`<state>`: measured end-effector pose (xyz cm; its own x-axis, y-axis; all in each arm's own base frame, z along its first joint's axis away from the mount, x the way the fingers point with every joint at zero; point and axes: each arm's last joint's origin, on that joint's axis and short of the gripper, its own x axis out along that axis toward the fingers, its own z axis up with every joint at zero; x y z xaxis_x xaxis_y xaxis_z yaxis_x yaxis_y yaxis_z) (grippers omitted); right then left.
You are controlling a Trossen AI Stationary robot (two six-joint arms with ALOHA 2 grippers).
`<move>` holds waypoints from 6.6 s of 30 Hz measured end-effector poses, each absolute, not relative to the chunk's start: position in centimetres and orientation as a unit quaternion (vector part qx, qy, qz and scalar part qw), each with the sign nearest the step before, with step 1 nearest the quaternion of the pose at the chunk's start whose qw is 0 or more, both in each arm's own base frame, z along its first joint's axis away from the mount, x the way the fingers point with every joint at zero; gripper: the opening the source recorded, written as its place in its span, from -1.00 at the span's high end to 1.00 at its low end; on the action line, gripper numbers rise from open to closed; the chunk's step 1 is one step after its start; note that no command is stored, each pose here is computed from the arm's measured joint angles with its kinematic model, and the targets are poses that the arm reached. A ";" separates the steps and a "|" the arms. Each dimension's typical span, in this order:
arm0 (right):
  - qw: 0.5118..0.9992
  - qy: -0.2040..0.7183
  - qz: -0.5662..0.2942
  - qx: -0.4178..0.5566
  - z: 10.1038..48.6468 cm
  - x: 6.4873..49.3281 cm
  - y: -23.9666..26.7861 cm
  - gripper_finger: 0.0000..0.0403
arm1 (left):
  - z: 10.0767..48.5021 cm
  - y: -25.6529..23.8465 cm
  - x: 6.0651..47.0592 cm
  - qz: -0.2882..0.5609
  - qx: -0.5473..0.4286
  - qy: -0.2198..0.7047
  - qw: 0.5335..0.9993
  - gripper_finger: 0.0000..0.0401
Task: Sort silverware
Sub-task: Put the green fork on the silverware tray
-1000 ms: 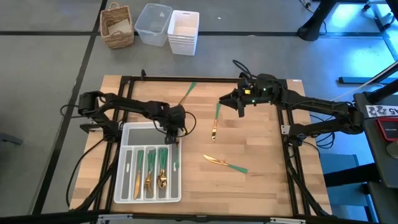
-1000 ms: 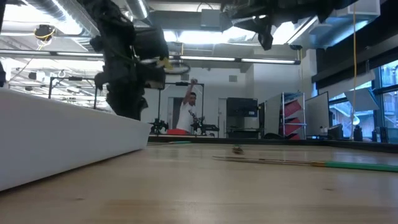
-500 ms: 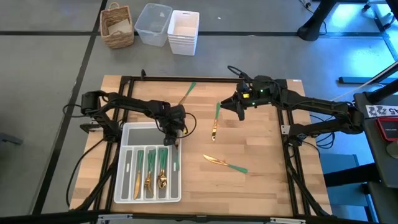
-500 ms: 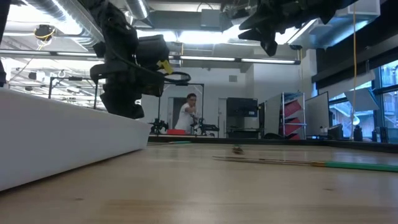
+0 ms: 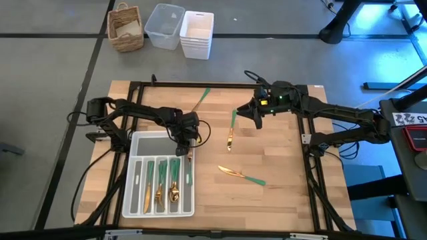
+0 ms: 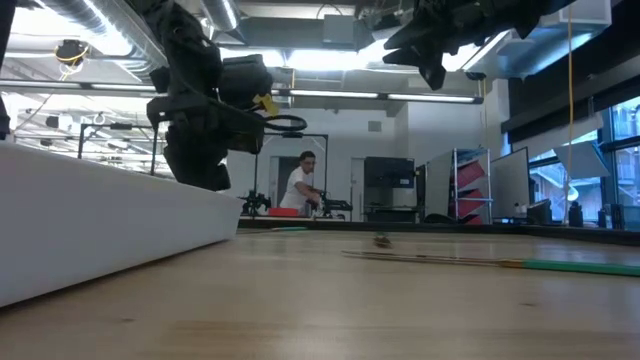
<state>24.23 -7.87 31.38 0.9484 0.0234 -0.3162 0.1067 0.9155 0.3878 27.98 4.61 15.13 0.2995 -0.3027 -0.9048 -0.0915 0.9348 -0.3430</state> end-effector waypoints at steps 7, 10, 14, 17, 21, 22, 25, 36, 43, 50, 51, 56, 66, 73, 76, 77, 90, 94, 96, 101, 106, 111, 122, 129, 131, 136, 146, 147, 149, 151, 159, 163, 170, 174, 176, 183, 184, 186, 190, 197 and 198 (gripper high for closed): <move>0.967 0.160 -0.021 0.196 31.4 24.2 -7.9 0.48 | 16.3 4.6 28.5 -0.103 -0.202 0.574 0.787 1.00; 0.967 0.160 -0.020 0.197 31.4 24.2 -7.9 0.48 | 17.1 4.6 28.7 -0.117 -0.209 0.569 0.787 1.00; 0.966 0.166 -0.021 0.199 31.3 24.2 -7.8 0.48 | 18.8 4.7 29.1 -0.132 -0.196 0.567 0.789 1.00; 0.962 0.175 -0.023 0.210 31.0 24.2 -7.8 0.48 | 19.9 4.7 29.3 -0.134 -0.185 0.558 0.798 1.00; 0.946 0.185 -0.029 0.266 30.4 25.0 -7.4 0.48 | 21.0 4.9 29.4 -0.128 -0.178 0.543 0.811 1.00; 0.942 0.191 -0.028 0.274 30.1 25.3 -7.2 0.48 | 21.3 4.9 29.4 -0.124 -0.181 0.540 0.812 1.00; 0.930 0.222 -0.015 0.294 28.8 26.6 -6.2 0.48 | 22.3 5.3 29.0 -0.114 -0.185 0.525 0.823 1.00; 0.937 0.214 0.050 0.272 25.0 32.0 -2.9 0.47 | 26.7 7.0 25.8 -0.053 -0.202 0.467 0.859 1.00; 0.940 0.147 0.061 0.303 23.7 34.6 -2.7 0.47 | 29.2 7.5 23.8 -0.010 -0.225 0.422 0.878 1.00; 0.922 0.138 0.063 0.356 22.2 35.8 -2.8 0.47 | 30.0 7.7 23.4 0.045 -0.237 0.398 0.885 1.00; 0.919 0.139 0.063 0.364 22.0 35.9 -2.8 0.47 | 30.1 7.8 23.6 0.051 -0.235 0.388 0.890 1.00; 0.910 0.144 0.058 0.386 21.6 36.0 -2.8 0.47 | 30.8 8.1 24.3 0.060 -0.232 0.344 0.908 1.00; 0.911 0.130 0.067 0.384 21.9 36.1 -2.8 0.49 | 31.2 8.3 24.7 0.076 -0.251 0.312 0.913 1.00; 0.904 0.148 0.089 0.390 21.8 36.0 -2.7 0.90 | 31.3 8.2 24.7 0.065 -0.252 0.311 0.914 1.00; 0.900 0.158 0.102 0.392 21.6 36.0 -2.7 0.93 | 31.3 8.0 24.7 0.040 -0.251 0.312 0.915 1.00; 0.899 0.161 0.109 0.393 21.6 35.9 -2.6 0.93 | 31.3 7.9 24.8 0.029 -0.255 0.313 0.914 0.99; 0.835 0.263 0.238 0.421 20.9 35.2 -1.7 0.98 | 31.3 6.7 25.1 -0.006 -0.253 0.322 0.912 0.38; 0.801 0.305 0.268 0.439 20.5 34.8 -1.5 0.98 | 31.9 6.3 25.8 -0.020 -0.248 0.286 0.925 0.22; 0.786 0.323 0.275 0.449 20.2 34.7 -1.4 0.98 | 32.1 5.8 26.6 -0.035 -0.248 0.260 0.932 0.20; 0.771 0.344 0.276 0.459 19.9 34.4 -1.3 0.99 | 31.4 3.9 29.2 -0.079 -0.243 0.239 0.937 0.21; 0.749 0.358 0.282 0.481 19.9 34.3 -1.3 0.99 | 29.6 2.8 31.8 -0.101 -0.245 0.237 0.935 0.24; 0.716 0.378 0.284 0.514 19.9 34.2 -1.2 0.99 | 27.9 1.7 33.8 -0.121 -0.242 0.235 0.933 0.25; 0.654 0.418 0.243 0.582 19.6 34.0 -1.4 0.99 | 26.3 0.3 34.6 -0.162 -0.252 0.266 0.916 0.25; 0.648 0.414 0.212 0.603 19.6 34.1 -1.6 0.99 | 25.8 0.4 34.6 -0.150 -0.204 0.278 0.927 0.25; 0.648 0.413 0.204 0.606 19.5 34.1 -1.6 0.99 | 25.5 0.4 34.6 -0.147 -0.190 0.287 0.927 0.25; 0.639 0.407 0.191 0.624 19.7 34.2 -1.7 0.99 | 24.5 0.2 34.9 -0.150 -0.137 0.295 0.933 0.25; 0.646 0.385 0.181 0.634 20.1 34.5 -1.8 0.99 | 23.1 0.0 35.4 -0.160 -0.074 0.308 0.935 0.25; 0.647 0.383 0.177 0.635 20.1 34.5 -1.8 0.99 | 22.8 0.0 35.6 -0.161 -0.075 0.312 0.933 0.25; 0.649 0.380 0.173 0.636 20.1 34.6 -1.9 0.99 | 22.4 -0.2 35.8 -0.163 -0.072 0.312 0.933 0.25; 0.647 0.378 0.170 0.640 20.0 34.6 -2.1 0.99 | 22.1 -0.4 35.9 -0.168 -0.064 0.316 0.932 0.25; 0.651 0.375 0.166 0.638 20.0 34.6 -2.1 0.99 | 21.9 -0.5 35.9 -0.172 -0.048 0.318 0.931 0.51; 0.657 0.371 0.160 0.636 20.0 34.6 -2.1 0.99 | 21.9 -0.5 35.9 -0.178 -0.037 0.318 0.930 0.84; 0.667 0.363 0.144 0.634 19.9 34.6 -2.2 0.91 | 21.8 -0.5 35.8 -0.178 -0.043 0.323 0.929 0.96; 0.679 0.354 0.136 0.628 19.9 34.7 -2.3 0.80 | 21.8 -0.5 35.8 -0.168 -0.067 0.327 0.928 0.97; 0.679 0.354 0.136 0.628 19.9 34.7 -2.3 0.74 | 21.8 -0.5 35.8 -0.165 -0.074 0.328 0.927 0.98; 0.687 0.342 0.123 0.629 20.0 34.8 -2.8 0.56 | 21.9 -0.6 35.2 -0.174 -0.094 0.354 0.914 0.99; 0.689 0.339 0.120 0.630 20.0 34.7 -3.0 0.56 | 22.0 -0.7 35.0 -0.179 -0.101 0.359 0.910 0.99; 0.701 0.326 0.114 0.624 20.0 34.7 -3.7 0.56 | 22.4 -0.8 34.7 -0.189 -0.116 0.361 0.906 0.99; 0.713 0.306 0.105 0.622 20.2 34.5 -5.7 0.58 | 23.1 -0.9 33.7 -0.184 -0.157 0.386 0.890 0.99; 0.735 0.273 0.092 0.613 20.3 33.8 -9.0 0.59 | 26.0 -1.1 29.6 -0.133 -0.250 0.451 0.846 1.00; 0.739 0.270 0.094 0.610 20.3 33.6 -9.4 0.59 | 26.8 -1.2 28.6 -0.119 -0.263 0.456 0.842 1.00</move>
